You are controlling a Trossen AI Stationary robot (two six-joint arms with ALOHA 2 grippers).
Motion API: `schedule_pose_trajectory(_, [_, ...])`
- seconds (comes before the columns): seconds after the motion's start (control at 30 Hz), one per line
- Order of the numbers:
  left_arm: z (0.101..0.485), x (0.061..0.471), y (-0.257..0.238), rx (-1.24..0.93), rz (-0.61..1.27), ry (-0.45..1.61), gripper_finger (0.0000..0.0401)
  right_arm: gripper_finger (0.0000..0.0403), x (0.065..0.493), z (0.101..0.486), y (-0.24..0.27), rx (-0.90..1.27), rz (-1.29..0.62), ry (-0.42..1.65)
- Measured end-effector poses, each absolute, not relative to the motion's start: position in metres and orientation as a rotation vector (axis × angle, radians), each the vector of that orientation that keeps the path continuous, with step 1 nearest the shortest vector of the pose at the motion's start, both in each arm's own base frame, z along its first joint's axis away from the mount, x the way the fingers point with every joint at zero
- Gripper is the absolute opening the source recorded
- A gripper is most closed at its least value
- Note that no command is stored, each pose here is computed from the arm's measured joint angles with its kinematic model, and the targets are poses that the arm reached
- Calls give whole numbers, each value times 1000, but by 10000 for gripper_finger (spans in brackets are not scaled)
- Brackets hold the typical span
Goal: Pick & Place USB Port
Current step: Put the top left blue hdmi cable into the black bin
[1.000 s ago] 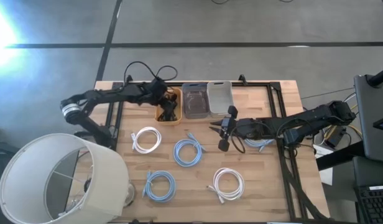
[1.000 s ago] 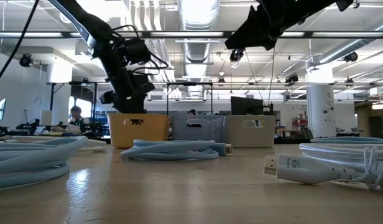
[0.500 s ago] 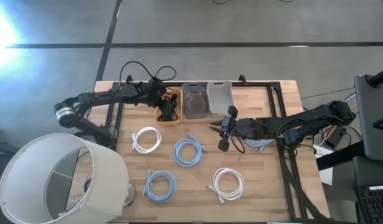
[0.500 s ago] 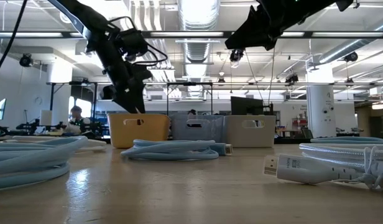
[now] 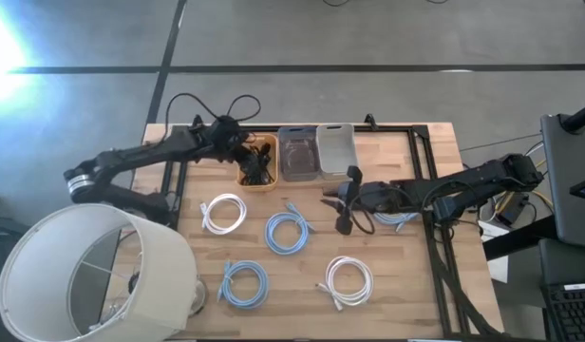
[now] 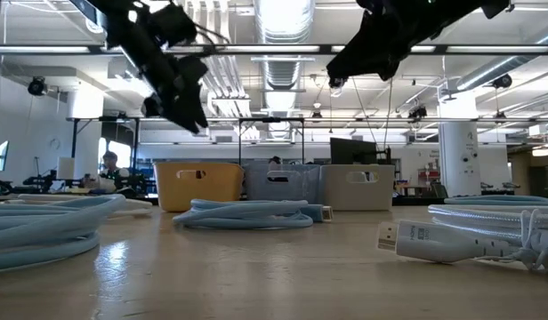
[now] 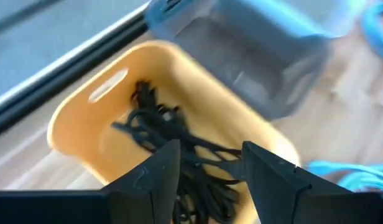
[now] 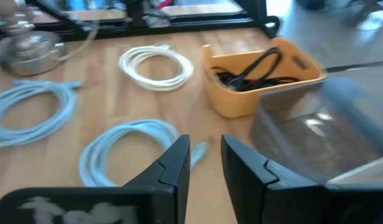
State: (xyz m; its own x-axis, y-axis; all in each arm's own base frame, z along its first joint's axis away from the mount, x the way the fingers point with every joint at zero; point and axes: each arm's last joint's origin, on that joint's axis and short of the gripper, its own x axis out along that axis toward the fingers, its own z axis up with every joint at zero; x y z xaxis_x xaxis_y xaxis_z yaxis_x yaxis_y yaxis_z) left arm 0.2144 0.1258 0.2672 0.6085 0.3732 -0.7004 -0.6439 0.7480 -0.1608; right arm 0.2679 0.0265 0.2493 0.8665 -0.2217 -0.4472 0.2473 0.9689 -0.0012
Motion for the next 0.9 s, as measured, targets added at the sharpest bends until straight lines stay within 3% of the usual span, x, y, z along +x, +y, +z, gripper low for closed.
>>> schedule_pose_trajectory(0.2, [283, 218, 89, -267, 436, 665, 177, 119, 273, 241, 29, 89, -207, 493])
schedule_pose_trajectory(0.43, [270, 229, 47, -69, 261, 689, 177, 144, 296, 206, 31, 178, -243, 555])
schedule_pose_trajectory(0.9, [249, 230, 24, 0, 234, 709, 177, 148, 354, 152, 36, 305, -327, 676])
